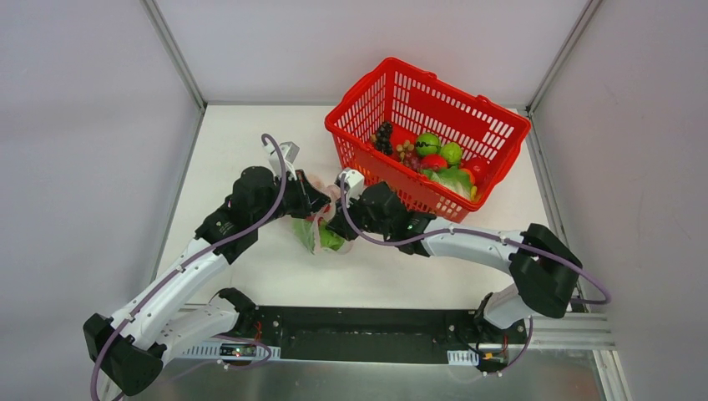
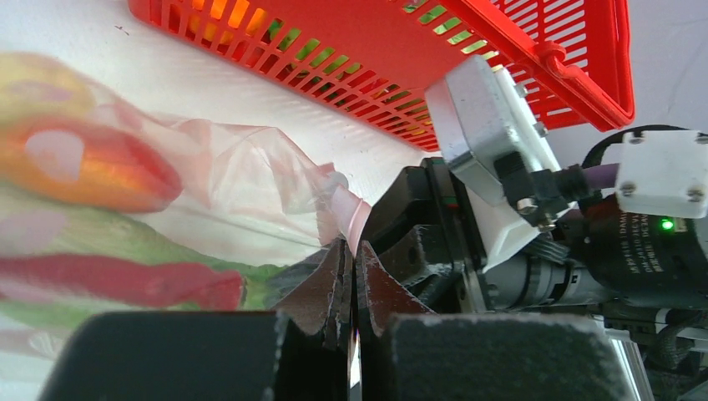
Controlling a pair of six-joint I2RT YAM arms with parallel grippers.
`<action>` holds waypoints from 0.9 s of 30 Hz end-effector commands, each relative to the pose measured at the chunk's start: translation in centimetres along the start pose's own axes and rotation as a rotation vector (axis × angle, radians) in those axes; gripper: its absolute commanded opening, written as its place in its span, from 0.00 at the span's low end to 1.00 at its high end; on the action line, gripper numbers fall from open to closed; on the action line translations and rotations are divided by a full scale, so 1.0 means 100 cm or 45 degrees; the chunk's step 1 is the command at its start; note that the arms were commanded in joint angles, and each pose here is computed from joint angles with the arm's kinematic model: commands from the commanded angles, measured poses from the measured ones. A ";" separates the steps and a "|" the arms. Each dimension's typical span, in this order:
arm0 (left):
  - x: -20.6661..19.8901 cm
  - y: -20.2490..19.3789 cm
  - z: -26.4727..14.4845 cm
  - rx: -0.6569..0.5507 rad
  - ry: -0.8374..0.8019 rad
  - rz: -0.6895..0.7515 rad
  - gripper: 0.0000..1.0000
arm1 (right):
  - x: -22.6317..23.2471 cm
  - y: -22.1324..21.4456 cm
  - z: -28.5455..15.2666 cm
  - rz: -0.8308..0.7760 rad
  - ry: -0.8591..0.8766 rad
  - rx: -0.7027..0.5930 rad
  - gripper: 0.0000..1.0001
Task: Place the food in the zip-top bag and seal the zipper
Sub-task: Adjust the fake vegetable in the zipper food storage bag.
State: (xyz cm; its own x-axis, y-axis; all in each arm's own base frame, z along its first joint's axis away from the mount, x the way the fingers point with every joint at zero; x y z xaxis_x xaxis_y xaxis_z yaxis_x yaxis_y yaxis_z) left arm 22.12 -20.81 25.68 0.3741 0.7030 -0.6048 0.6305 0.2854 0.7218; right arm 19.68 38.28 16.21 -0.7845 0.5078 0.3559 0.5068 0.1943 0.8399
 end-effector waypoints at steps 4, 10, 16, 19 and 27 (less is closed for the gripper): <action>-0.033 0.031 -0.015 -0.127 -0.154 0.042 0.00 | 0.002 0.039 0.009 -0.091 0.006 -0.197 0.11; -0.025 0.032 -0.015 -0.145 -0.096 0.044 0.00 | -0.012 0.045 0.006 -0.062 -0.111 -0.242 0.29; -0.018 0.036 -0.018 -0.178 -0.043 0.057 0.00 | -0.011 0.040 -0.013 -0.067 -0.116 -0.199 0.43; -0.014 0.037 -0.017 -0.191 -0.015 0.053 0.00 | 0.003 0.049 -0.033 -0.050 -0.038 -0.242 0.48; -0.004 0.038 -0.013 -0.196 0.062 0.049 0.00 | 0.039 0.054 -0.081 -0.094 0.195 -0.304 0.57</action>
State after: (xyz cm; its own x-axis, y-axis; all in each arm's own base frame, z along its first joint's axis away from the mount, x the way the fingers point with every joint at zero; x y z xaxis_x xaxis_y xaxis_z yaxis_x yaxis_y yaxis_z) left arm 22.62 -19.67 26.38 0.3523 0.7378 -0.5758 0.5755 0.3144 0.7549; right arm 18.74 35.15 22.60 -0.8124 0.4824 0.3275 0.3959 0.0439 0.9173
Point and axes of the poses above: each gripper's point midway between its finger pads, its own z axis out along the fingers, its own x axis along the line the jaws close on, y = z × x, the point moved 2 cm from there along -z, back along the fingers, and after that the axes turned 1 degree about -z, right-handed, at the moved point
